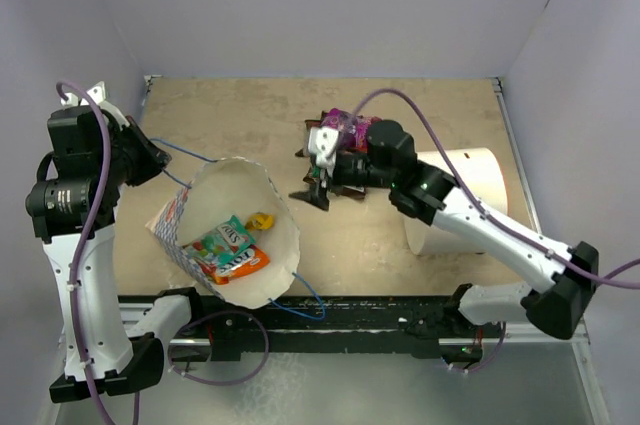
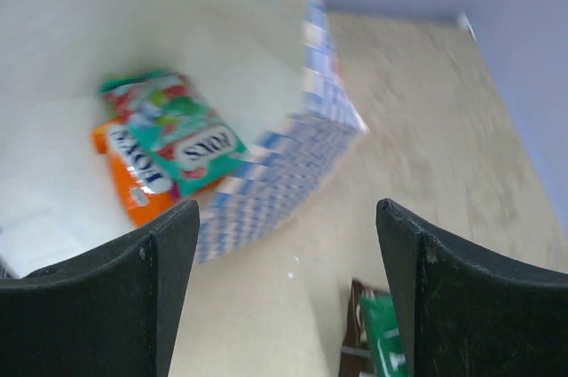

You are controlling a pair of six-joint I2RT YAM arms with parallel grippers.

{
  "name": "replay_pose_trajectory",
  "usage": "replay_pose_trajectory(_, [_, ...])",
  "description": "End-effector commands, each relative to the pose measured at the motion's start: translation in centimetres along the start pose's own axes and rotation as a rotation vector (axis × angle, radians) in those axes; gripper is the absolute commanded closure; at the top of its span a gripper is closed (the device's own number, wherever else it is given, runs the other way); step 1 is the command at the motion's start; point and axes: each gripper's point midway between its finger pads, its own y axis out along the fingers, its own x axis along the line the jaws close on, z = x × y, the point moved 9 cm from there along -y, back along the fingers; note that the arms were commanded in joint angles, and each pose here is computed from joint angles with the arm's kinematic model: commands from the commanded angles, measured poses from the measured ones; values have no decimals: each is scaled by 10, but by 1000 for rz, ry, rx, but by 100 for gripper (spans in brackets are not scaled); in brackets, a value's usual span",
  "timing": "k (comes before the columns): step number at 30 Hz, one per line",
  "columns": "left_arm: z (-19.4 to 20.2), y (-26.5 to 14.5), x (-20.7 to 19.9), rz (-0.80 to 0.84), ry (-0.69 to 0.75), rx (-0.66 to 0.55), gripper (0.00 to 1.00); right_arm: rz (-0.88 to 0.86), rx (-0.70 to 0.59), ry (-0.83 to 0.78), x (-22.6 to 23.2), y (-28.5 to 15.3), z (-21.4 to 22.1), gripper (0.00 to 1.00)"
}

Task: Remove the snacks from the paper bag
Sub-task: Take out the snack from the paper bag.

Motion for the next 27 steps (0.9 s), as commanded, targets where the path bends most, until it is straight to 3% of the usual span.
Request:
replay_pose_trajectory(1, [-3, 1, -4, 47, 12, -20, 100, -225, -282, -461, 34, -13, -37, 19])
replay_pose_trajectory(4, [-1, 1, -5, 53, 12, -1, 100, -336, -304, -591, 64, -3, -39, 20])
replay_pose_trajectory(8, [1, 1, -4, 50, 10, 21, 100, -431, -218, -657, 96, 33, -26, 23])
replay_pose_trajectory(15, [5, 1, -3, 32, -7, 67, 100, -422, -106, -718, 134, 97, -7, 38])
replay_pose_trajectory(18, [7, 2, -2, 27, -5, 90, 100, -401, -23, -744, 134, 117, 11, 46])
replay_pose_trajectory(27, [10, 3, 0, 24, 26, 127, 100, -334, 205, -931, 120, 143, 56, 56])
